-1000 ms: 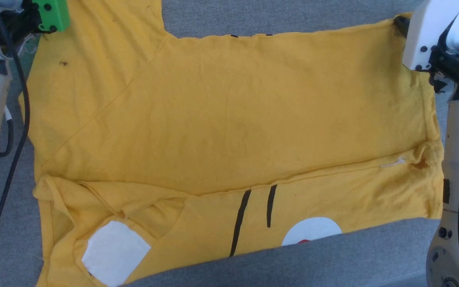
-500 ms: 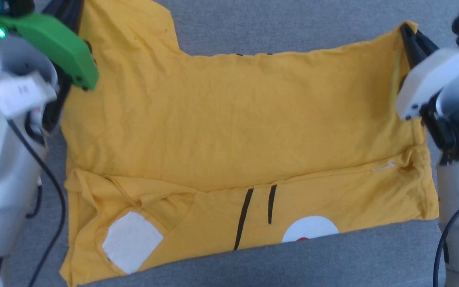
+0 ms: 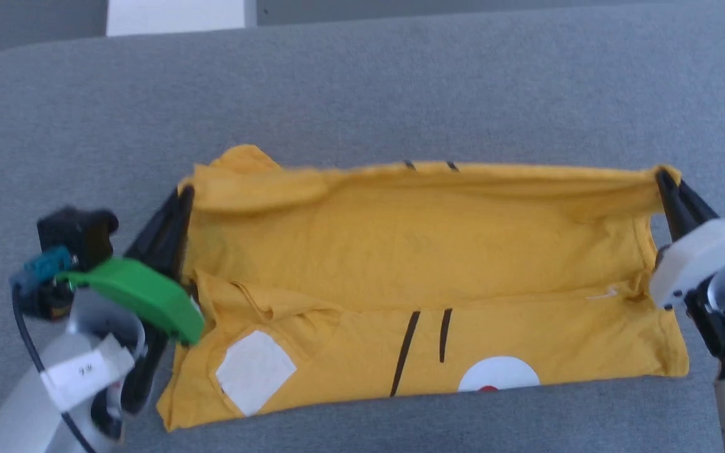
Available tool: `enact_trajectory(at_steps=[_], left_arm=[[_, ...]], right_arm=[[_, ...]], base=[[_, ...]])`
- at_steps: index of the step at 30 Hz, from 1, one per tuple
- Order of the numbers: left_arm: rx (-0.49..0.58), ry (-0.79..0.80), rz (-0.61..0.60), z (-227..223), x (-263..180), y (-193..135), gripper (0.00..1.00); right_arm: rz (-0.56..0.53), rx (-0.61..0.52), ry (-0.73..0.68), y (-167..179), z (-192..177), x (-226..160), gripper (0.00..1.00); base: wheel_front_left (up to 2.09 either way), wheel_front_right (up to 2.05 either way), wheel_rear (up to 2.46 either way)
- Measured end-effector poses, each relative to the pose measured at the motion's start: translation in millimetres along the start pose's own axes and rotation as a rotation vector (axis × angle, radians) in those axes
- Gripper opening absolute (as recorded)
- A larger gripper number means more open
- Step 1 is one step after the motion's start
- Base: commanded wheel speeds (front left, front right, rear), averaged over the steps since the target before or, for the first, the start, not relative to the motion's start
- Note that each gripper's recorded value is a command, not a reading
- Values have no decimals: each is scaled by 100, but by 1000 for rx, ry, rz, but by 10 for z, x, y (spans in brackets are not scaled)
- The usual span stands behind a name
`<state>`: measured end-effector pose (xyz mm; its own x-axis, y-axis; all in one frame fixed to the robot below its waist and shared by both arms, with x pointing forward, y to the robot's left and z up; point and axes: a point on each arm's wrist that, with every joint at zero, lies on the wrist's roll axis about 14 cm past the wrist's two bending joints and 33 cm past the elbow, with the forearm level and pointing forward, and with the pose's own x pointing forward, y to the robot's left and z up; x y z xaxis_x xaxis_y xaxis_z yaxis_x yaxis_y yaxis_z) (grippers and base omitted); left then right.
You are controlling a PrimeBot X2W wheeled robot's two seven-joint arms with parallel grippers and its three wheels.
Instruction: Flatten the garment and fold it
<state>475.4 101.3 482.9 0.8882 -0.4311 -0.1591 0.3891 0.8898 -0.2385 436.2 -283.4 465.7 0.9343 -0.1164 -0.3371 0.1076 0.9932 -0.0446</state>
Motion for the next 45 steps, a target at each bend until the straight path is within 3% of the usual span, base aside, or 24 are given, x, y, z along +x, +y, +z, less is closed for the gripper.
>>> enact_trajectory(at_steps=[7,13,22,31,32,33,34,35,45], left_arm=[[-126,116,60,-320,-596,-28,0],[-216,201,117,-618,-949,-41,0],[-286,358,142,-1131,-1141,-83,0],[-292,422,139,-1348,-1181,-82,0],[-294,417,143,-1346,-1181,-74,0],[-295,405,147,-1333,-1178,-72,42],[-294,389,148,-1308,-1174,-71,65],[-292,377,148,-1289,-1175,-73,100],[-157,38,194,-645,-1077,68,100]], right_arm=[[17,-26,67,-7,-185,-120,0],[32,-81,209,-25,-512,-175,0],[57,-144,426,11,-1020,-267,0],[53,-141,482,-3,-1091,-280,0],[50,-130,479,-8,-1079,-283,28],[46,-119,474,-17,-1063,-289,93],[41,-106,474,-30,-1061,-307,100],[36,-92,470,-42,-1051,-319,100],[9,38,304,-33,-749,-545,100]], base=[[0,0,0],[0,0,0],[0,0,0],[0,0,0],[0,0,0],[0,0,0],[0,0,0],[0,0,0],[0,0,0]])
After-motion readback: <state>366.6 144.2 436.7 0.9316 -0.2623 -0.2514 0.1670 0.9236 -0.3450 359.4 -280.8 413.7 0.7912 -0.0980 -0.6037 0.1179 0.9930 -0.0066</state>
